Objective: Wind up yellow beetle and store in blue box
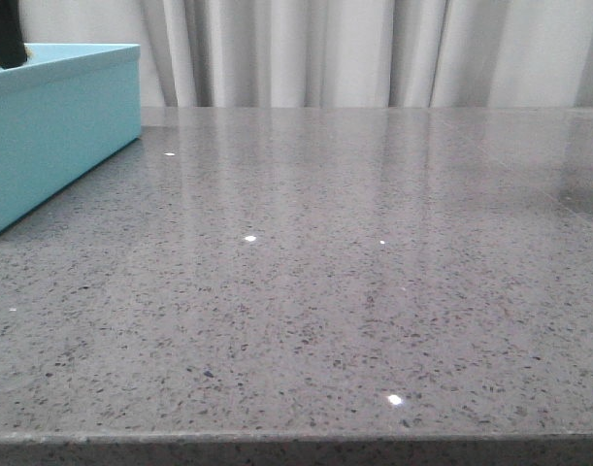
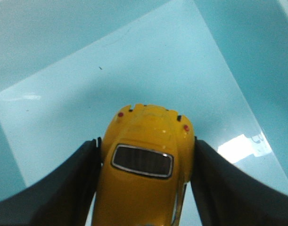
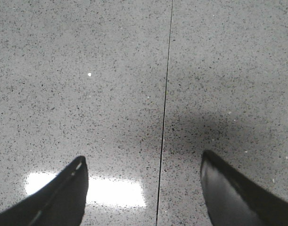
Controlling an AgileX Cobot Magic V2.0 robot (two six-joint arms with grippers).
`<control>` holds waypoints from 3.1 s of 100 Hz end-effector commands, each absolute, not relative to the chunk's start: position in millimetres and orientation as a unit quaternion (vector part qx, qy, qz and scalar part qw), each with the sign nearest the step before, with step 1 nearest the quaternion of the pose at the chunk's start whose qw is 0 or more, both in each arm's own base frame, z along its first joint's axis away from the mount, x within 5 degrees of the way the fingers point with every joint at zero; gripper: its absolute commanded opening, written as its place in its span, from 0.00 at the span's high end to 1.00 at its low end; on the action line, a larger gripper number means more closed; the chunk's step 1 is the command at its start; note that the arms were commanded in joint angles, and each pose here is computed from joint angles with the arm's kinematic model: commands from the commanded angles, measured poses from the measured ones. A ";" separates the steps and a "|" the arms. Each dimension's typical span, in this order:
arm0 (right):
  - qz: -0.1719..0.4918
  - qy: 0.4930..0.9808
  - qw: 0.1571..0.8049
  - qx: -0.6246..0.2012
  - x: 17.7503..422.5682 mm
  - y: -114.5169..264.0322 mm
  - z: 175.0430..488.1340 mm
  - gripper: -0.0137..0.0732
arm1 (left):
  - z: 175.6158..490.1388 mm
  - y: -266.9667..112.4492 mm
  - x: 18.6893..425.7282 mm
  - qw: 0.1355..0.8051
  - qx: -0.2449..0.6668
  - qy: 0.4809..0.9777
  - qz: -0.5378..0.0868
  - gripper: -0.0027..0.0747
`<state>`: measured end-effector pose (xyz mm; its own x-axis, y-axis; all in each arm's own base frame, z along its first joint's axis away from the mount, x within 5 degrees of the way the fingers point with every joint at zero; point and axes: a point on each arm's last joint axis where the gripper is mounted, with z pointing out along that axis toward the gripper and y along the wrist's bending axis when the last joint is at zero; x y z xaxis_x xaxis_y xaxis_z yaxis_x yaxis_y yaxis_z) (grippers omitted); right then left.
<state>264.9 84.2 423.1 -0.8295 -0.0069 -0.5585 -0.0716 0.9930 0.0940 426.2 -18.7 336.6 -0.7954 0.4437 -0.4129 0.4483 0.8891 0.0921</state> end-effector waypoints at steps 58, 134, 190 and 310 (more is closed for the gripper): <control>0.065 0.936 0.344 -0.025 257.8 80.6 442.6 0.26 | 304.5 -20.3 441.4 0.180 0.227 0.957 -0.026 0.63; 0.064 0.936 0.346 -0.028 258.0 80.6 442.8 0.26 | 366.9 -19.7 412.2 0.251 0.213 0.944 -0.015 0.49; 0.075 0.893 0.441 -0.051 209.3 63.4 485.3 0.82 | 479.0 -22.6 316.3 0.393 0.192 0.899 -0.023 0.99; 0.102 0.774 0.621 -0.069 67.0 15.6 348.5 0.92 | 337.6 -24.4 80.1 0.563 0.103 0.814 -0.093 0.99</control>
